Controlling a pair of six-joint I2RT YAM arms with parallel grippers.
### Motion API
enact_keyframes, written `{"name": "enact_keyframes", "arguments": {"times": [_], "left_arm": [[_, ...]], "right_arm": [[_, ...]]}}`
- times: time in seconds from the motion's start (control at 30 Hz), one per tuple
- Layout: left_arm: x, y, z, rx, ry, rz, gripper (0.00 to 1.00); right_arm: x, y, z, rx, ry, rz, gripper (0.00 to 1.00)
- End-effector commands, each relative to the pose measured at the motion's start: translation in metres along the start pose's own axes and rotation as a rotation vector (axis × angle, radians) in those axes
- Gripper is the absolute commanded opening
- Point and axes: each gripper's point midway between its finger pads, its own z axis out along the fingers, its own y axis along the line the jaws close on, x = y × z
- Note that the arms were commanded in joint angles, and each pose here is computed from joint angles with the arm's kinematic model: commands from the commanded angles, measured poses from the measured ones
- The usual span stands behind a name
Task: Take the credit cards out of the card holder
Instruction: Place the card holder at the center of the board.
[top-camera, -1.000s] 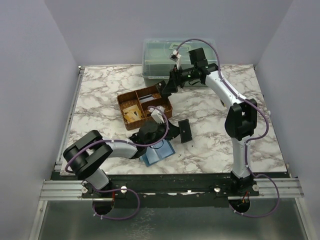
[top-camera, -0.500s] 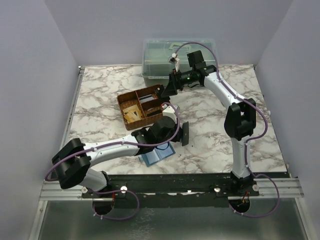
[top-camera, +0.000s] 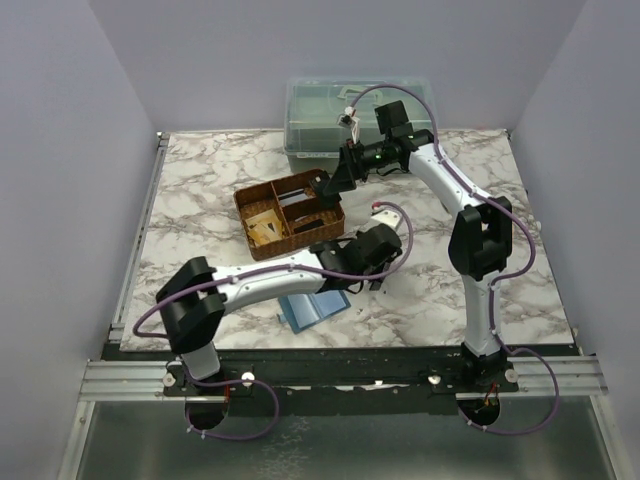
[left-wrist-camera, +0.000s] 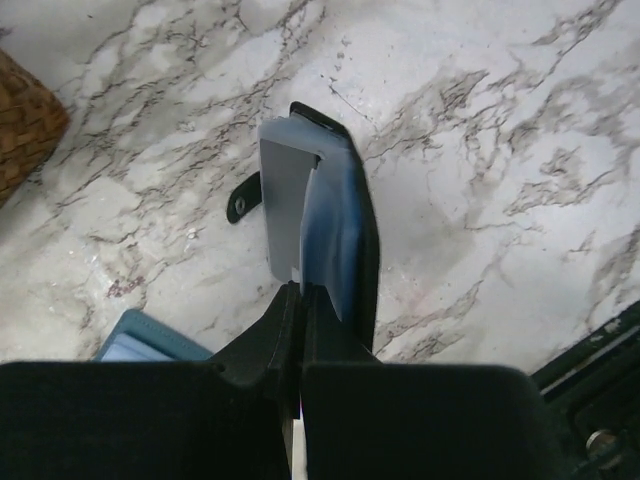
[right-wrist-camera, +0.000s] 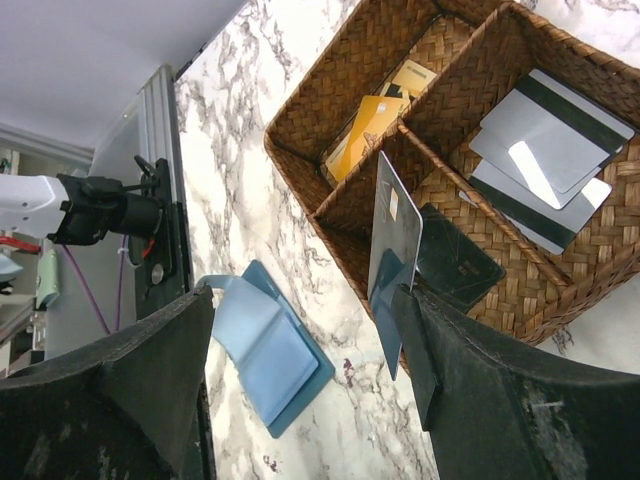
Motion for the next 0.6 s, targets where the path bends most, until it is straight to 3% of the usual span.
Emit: {"name": "enact_keyframes", "arguments": {"times": [0.0,0.17,0.37,0.57], "left_arm": [[0.032,-0.007,0.023,-0.036,0.114,0.11,0.0],[0.043,-0.024,0.041,0.012,0.123,0.091,0.0],[0.05,-0.069,0.056,0.22,0.123,-0.009,0.08],[0.077,-0.076,0.071,0.265,0.179,-0.081,0.15]], "right_arm": [[0.004,-0.004,-0.003,-0.032,0.009,0.023,0.8],[0.011,-0.009,-0.006,-0.037,0.013,0.034,0.8],[0.011,-0.009,-0.008,-0.031,0.012,0.032,0.8],[0.015,-0.011,-0.009,-0.031,0.015,0.041,0.8]]}}
